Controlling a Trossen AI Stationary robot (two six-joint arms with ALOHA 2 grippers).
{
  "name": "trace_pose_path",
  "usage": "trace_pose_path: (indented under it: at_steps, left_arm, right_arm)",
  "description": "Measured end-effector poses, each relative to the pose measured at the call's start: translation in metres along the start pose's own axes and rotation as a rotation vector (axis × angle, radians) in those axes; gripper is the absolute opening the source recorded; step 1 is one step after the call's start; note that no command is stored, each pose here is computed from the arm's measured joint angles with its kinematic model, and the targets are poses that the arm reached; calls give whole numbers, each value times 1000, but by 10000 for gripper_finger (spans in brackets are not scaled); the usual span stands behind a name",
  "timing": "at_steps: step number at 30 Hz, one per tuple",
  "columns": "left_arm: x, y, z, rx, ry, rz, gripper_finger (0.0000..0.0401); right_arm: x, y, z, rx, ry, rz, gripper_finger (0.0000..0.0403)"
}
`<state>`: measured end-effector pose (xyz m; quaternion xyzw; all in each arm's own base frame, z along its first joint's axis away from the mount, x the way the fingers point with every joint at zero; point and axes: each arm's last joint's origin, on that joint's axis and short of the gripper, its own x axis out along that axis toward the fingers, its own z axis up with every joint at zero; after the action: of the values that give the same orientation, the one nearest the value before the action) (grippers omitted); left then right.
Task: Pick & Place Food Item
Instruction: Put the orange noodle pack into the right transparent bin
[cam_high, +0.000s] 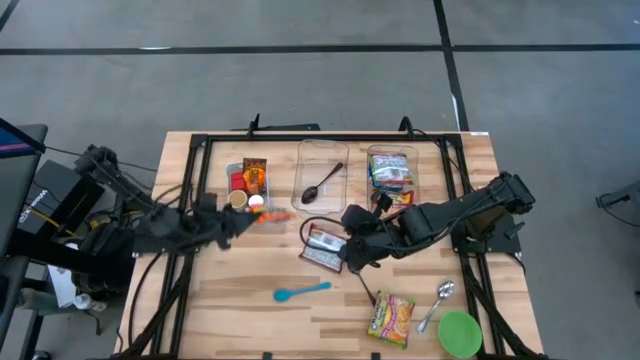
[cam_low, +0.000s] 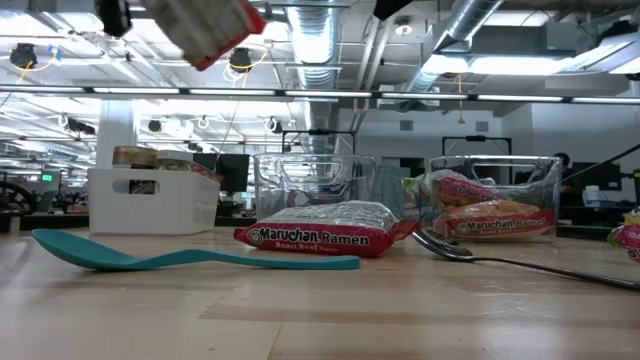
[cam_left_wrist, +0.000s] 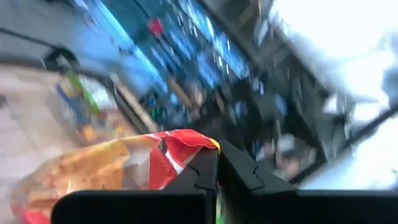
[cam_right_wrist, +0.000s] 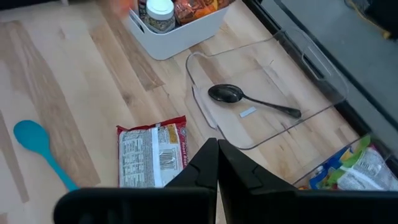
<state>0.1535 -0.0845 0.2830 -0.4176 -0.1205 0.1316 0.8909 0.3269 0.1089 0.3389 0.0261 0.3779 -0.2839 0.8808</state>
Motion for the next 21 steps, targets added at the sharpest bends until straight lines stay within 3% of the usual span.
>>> trace_pose_path:
  at_steps: [8, 14, 21]
  left_arm:
    - [25, 9, 26, -165, -125, -49, 0]
    - [34, 15, 32, -280, -119, -80, 0]
    - [35, 15, 33, -306, -108, -92, 0]
  right_arm:
    - [1, 3, 7, -200, -73, -3, 1]
    - [10, -4, 18, -209, -83, 18, 1]
    - [36, -13, 30, -240, -88, 131, 1]
